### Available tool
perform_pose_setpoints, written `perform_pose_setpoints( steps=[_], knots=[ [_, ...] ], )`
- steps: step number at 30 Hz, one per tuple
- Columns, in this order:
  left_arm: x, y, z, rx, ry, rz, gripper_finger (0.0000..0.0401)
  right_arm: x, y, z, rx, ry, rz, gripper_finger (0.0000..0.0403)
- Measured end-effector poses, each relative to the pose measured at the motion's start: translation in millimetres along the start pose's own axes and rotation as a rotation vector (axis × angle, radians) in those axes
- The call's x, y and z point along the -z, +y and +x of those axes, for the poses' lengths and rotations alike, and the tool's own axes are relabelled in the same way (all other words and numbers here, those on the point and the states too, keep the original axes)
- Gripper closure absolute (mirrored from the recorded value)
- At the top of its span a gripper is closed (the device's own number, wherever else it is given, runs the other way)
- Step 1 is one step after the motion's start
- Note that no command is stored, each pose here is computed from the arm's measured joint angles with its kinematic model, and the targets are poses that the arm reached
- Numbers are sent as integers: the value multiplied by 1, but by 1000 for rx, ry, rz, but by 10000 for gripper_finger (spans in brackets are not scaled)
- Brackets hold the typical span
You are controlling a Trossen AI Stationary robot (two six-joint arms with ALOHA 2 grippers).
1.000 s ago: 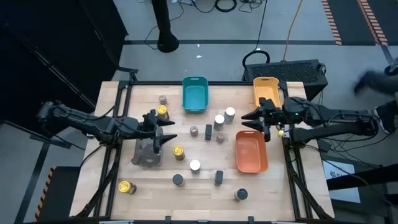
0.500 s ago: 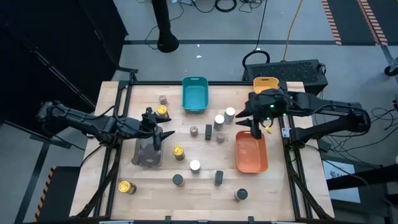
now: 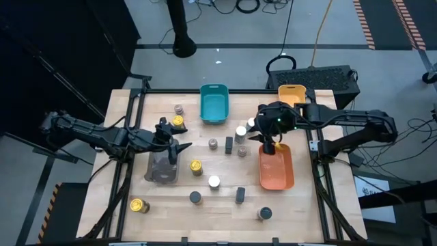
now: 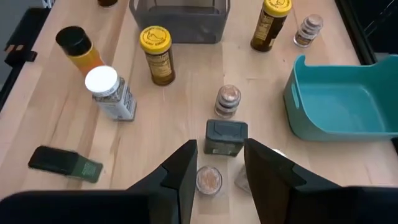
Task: Sort spices by type
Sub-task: Put the center white seasoning bottle into the orange bin
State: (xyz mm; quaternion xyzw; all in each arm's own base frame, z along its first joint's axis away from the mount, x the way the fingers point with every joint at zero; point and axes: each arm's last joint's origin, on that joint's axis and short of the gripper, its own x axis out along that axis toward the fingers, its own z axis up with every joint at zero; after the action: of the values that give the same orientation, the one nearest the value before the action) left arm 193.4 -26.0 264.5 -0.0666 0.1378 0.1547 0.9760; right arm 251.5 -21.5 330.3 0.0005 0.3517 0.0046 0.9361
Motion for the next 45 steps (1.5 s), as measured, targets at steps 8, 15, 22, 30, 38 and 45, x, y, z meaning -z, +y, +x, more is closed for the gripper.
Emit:
perform_pose_setpoints(
  steps=[8, 15, 22, 30, 38, 45],
  knots=[
    [0, 0, 0, 0, 0, 1, 109, 0, -1, 14, -2, 29, 3, 287],
    [0, 0, 0, 0, -1, 1, 109, -2, -3, 27, 33, 33, -7, 286],
    [-1, 0, 0, 1, -4, -1, 109, 0, -11, 41, 275, 90, -58, 236],
    [-1, 0, 0, 0, -6, -1, 109, 6, -24, 61, 303, 157, -29, 156],
    [-1, 0, 0, -4, -13, -3, 109, 25, -48, 88, 209, 292, 94, 140],
    [-1, 0, 0, -5, -13, -2, 109, 27, -60, 90, 209, 296, 110, 131]
  ],
)
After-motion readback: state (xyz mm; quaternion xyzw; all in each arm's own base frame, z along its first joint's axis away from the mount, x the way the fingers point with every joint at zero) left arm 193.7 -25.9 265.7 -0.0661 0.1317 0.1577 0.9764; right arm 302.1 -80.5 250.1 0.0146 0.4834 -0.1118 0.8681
